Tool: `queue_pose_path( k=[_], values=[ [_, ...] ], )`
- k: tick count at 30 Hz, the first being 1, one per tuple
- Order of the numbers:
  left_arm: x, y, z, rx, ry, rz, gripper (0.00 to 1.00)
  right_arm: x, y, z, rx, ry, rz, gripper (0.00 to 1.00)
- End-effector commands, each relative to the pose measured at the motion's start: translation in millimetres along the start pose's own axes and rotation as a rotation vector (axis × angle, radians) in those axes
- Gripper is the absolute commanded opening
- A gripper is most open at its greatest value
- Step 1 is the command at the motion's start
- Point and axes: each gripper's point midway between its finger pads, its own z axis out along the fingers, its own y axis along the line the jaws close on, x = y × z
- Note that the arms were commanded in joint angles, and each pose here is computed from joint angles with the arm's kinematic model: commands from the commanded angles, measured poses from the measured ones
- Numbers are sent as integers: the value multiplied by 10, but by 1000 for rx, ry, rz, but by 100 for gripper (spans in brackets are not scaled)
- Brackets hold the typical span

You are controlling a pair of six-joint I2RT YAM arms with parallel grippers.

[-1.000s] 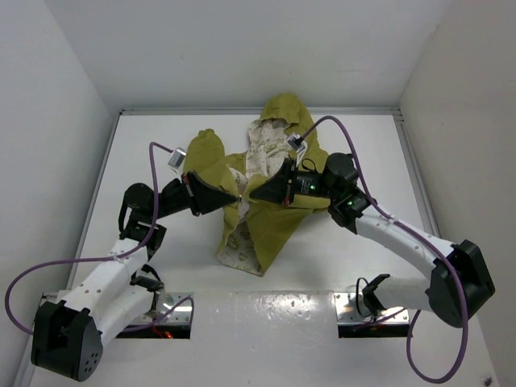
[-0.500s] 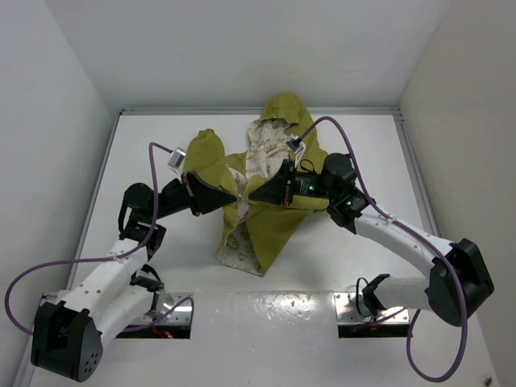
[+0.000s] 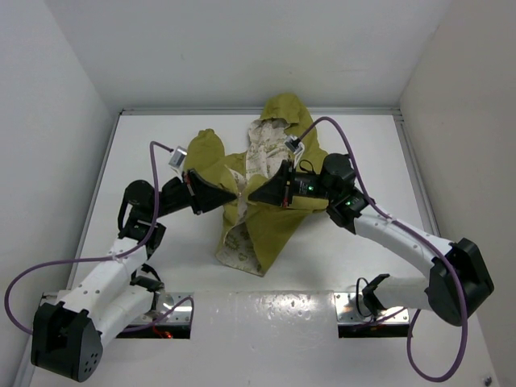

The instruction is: Zip up the jacket

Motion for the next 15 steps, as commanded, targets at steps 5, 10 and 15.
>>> queue_pose_path(
  k=[5,10,15],
  values=[
    [-322,-254,53,41,-57,189,0,50,168,61,-44,58,-20,0],
    [-285,-396,74,95,-30,270,0,120,122,61,-24,100,-4,0],
    [-189,-384,118,86,45,356,0,110,163,58,-40,123,-42,0]
  ],
)
